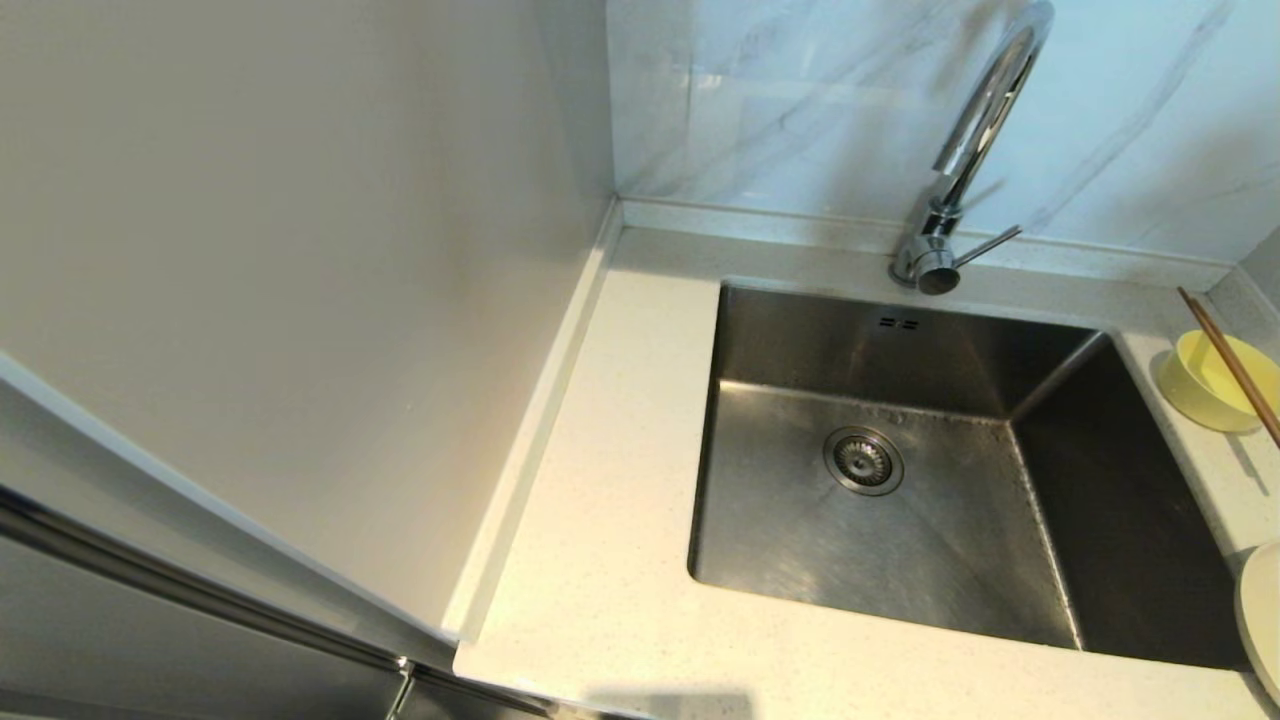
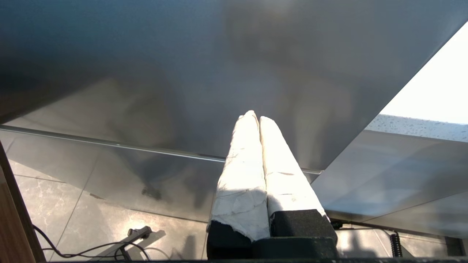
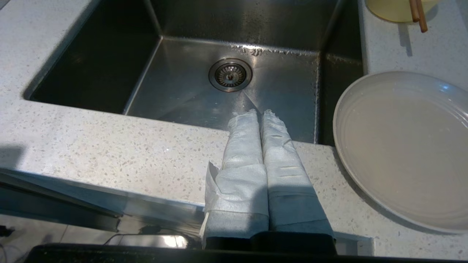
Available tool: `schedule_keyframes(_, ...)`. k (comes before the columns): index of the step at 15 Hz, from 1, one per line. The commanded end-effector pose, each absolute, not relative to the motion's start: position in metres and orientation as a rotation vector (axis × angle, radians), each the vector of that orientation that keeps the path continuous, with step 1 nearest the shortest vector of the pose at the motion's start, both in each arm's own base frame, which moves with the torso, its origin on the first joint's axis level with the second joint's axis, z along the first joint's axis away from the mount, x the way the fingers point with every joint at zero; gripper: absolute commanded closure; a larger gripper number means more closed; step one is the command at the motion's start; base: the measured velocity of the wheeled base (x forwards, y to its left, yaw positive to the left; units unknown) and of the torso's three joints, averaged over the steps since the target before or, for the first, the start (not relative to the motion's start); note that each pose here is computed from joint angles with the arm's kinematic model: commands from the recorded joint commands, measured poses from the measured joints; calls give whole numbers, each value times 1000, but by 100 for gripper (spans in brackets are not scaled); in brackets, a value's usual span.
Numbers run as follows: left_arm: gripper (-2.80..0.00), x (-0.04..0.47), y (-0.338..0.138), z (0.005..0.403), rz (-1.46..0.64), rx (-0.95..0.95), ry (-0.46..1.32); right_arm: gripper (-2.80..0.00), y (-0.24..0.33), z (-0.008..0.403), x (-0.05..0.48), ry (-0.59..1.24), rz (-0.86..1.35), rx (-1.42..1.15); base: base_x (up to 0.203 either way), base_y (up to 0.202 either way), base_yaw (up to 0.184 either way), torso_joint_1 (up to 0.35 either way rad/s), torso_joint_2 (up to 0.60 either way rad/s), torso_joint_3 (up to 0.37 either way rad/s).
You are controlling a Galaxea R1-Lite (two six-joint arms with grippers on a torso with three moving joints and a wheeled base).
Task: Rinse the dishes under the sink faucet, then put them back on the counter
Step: Turn on the faucet
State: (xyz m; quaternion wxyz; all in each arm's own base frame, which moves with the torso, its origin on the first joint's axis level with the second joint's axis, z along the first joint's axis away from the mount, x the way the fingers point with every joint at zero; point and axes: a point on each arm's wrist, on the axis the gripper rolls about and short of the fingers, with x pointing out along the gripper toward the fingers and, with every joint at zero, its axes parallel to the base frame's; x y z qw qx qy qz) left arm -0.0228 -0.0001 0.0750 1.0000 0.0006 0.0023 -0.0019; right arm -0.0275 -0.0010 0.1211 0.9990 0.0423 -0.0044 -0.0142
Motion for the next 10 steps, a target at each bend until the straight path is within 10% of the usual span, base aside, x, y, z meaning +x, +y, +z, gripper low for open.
schedule_keyframes(1, 0, -23, 0, 75, -3, 2, 5, 0, -1, 139, -19, 32, -27, 85, 0, 0, 0, 0, 0, 0)
schedule_keyframes(10, 0, -23, 0, 75, -5, 2, 5, 0, 0, 247, 82, 84, -27, 170, 0, 0, 0, 0, 0, 0)
